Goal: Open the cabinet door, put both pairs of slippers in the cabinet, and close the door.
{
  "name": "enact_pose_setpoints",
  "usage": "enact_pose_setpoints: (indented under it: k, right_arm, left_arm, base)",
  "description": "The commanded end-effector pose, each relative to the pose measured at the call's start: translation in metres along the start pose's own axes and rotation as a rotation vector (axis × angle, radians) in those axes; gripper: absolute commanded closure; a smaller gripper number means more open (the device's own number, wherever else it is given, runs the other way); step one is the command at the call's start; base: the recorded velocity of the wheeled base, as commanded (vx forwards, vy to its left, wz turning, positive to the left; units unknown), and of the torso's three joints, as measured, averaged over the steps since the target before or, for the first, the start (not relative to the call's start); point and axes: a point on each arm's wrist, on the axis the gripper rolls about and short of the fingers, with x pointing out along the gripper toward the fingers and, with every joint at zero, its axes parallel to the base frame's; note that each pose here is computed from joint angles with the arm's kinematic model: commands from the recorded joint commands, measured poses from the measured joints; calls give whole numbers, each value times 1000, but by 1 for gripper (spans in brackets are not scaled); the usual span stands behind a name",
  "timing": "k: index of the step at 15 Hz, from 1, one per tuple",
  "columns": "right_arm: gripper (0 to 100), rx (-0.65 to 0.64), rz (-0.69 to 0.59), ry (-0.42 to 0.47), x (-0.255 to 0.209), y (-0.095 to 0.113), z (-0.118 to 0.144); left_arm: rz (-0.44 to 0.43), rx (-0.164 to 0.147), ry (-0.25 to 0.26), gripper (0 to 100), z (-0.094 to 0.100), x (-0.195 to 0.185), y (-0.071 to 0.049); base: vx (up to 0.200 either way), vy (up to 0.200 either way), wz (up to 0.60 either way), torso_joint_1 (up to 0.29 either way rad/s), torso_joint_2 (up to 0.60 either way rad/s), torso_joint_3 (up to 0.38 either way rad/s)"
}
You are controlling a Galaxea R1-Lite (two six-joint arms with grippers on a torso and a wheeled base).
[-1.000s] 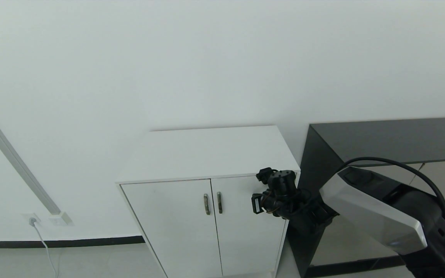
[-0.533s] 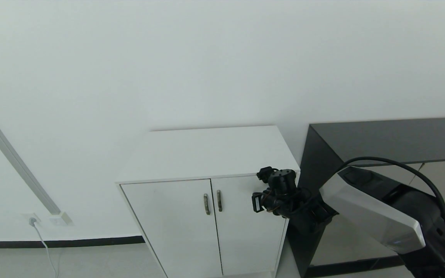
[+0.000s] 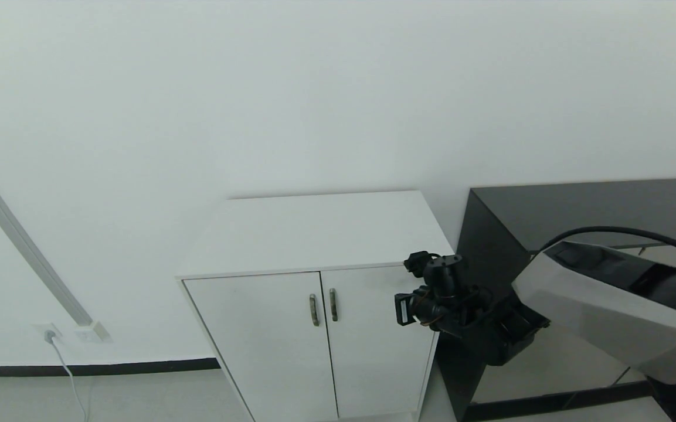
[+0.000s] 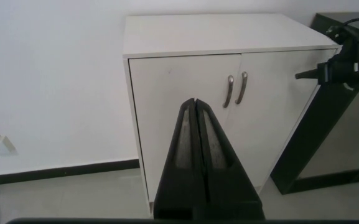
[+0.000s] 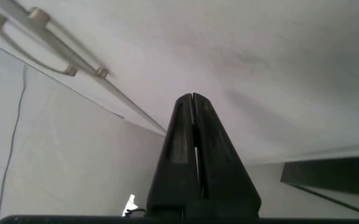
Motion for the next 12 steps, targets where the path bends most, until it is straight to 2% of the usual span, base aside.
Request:
enact_pose_setpoints:
  k: [1,3,8,12]
  right_arm:
    - [100,5,-47,-43,-47,-2,20]
    - [100,18,-115,-51,-73,-11,20]
    - [100,80,-260,-94,-165,-58,23]
    - [100,139,-427,-149,-236,-92,20]
  left_arm:
    - [0,-1,2,100,0,0,0]
    - [0,-1,2,100,0,0,0]
    - [0,-1,2,100,0,0,0]
    - [0,0,2,100,0,0,0]
  base:
    - [0,0,0,0,0,0]
    - [0,0,0,0,0,0]
    - [0,0,0,0,0,0]
    - [0,0,0,0,0,0]
